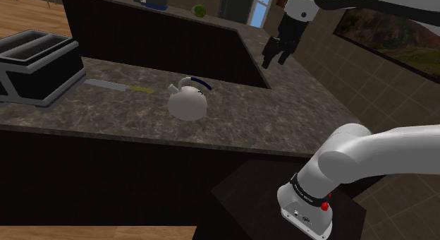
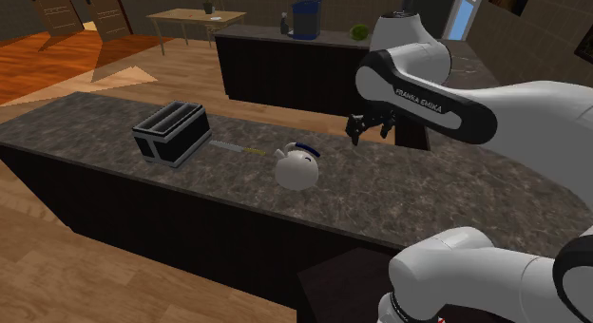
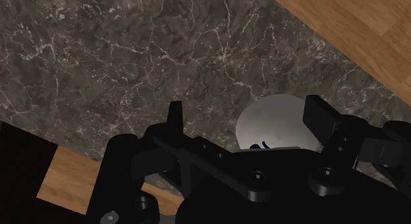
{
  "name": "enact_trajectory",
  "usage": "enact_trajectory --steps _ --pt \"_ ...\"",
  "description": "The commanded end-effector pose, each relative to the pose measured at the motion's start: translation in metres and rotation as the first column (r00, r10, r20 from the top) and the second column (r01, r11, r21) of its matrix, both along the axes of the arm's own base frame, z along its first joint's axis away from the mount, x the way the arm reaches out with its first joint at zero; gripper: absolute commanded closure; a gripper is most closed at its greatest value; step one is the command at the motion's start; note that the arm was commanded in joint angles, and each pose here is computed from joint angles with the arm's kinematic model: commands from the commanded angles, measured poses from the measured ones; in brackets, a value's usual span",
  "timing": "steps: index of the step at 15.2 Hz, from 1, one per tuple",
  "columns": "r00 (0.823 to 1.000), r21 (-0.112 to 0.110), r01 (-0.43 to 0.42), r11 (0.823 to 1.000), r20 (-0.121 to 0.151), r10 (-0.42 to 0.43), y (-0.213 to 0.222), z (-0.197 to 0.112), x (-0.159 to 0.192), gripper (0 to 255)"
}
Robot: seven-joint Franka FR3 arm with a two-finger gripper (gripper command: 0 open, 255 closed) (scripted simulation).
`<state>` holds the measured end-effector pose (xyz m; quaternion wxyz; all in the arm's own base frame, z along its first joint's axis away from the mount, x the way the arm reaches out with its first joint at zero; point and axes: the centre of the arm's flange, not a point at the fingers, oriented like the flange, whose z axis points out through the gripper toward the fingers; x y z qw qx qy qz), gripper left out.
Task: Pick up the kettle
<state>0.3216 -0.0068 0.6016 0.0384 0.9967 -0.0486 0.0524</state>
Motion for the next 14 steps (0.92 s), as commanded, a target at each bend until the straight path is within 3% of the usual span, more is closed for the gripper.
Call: enact_trajectory --steps 1,4,7,10,14 --pt "1.000 0.000 0.000 1.000 0.000 0.000 0.000 0.000 0.000 0" --pt "0.994 -0.007 -0.106 0.994 -0.014 0.106 -0.003 -0.015 0.037 0" --pt "0.977 -0.013 -0.212 0.977 -0.028 0.211 -0.002 -0.030 0.074 0" --pt "0.949 -0.017 -0.314 0.949 -0.043 0.314 0.002 -0.046 0.111 0" --pt "0.894 -0.020 -0.446 0.895 -0.064 0.444 0.014 -0.068 0.159 0"
